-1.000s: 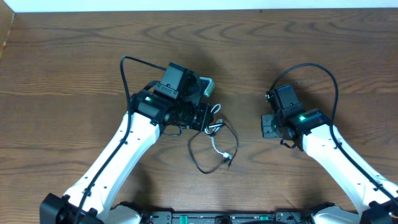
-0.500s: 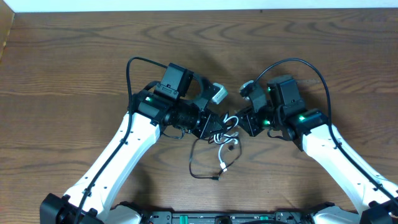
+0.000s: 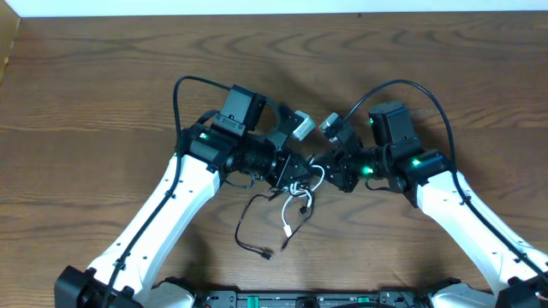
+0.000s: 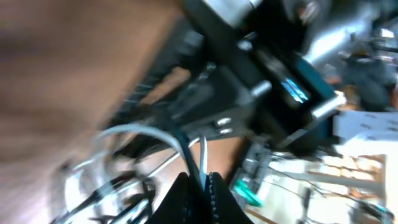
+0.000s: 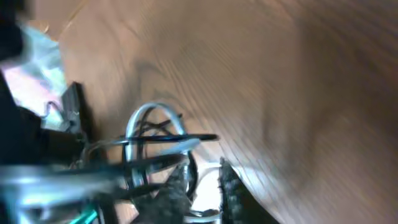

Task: Untangle cables

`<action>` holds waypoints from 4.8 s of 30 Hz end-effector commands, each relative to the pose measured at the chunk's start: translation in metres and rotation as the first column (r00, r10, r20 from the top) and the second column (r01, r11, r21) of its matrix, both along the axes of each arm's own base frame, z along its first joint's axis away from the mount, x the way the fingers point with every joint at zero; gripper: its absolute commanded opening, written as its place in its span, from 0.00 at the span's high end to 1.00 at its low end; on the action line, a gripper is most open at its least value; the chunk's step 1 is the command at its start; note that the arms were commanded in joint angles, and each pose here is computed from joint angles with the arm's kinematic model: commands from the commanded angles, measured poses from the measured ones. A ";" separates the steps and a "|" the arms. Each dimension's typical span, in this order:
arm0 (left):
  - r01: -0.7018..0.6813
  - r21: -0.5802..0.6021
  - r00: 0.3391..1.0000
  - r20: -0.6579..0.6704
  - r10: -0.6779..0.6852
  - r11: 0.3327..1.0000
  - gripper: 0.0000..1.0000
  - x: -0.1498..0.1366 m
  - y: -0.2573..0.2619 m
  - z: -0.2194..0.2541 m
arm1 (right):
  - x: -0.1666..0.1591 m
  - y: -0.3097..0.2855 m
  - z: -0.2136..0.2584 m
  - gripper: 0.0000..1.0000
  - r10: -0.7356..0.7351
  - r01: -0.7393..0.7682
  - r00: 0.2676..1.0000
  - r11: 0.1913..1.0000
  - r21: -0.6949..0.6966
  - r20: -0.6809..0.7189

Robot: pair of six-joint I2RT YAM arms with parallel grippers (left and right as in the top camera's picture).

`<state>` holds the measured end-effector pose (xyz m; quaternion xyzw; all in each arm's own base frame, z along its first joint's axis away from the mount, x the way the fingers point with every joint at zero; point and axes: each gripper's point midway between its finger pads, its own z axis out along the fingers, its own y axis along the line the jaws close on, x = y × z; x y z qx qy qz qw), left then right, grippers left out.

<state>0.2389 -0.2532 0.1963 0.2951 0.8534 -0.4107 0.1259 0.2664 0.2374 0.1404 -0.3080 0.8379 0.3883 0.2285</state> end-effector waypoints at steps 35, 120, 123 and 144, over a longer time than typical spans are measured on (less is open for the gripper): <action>-0.081 0.381 0.965 -0.200 0.168 0.921 0.41 -0.007 0.016 -0.120 | 0.018 -0.144 -0.065 0.60 -0.702 0.605 0.702 0.501 -0.619 0.118; 0.057 -0.330 0.998 -0.018 -0.066 0.942 0.93 -0.003 -0.009 0.079 | 0.018 -0.002 0.039 0.51 -0.102 0.138 0.979 0.968 0.209 -0.174; 0.047 -0.337 0.998 -0.021 -0.058 0.940 0.93 0.000 -0.010 0.081 | 0.015 0.005 0.055 0.49 -0.033 0.073 0.989 0.956 0.284 -0.141; -0.064 -0.150 0.998 -0.033 0.060 0.987 0.93 0.010 -0.002 0.048 | 0.047 -0.129 -0.052 0.99 -0.843 0.745 0.532 0.509 -0.432 -0.075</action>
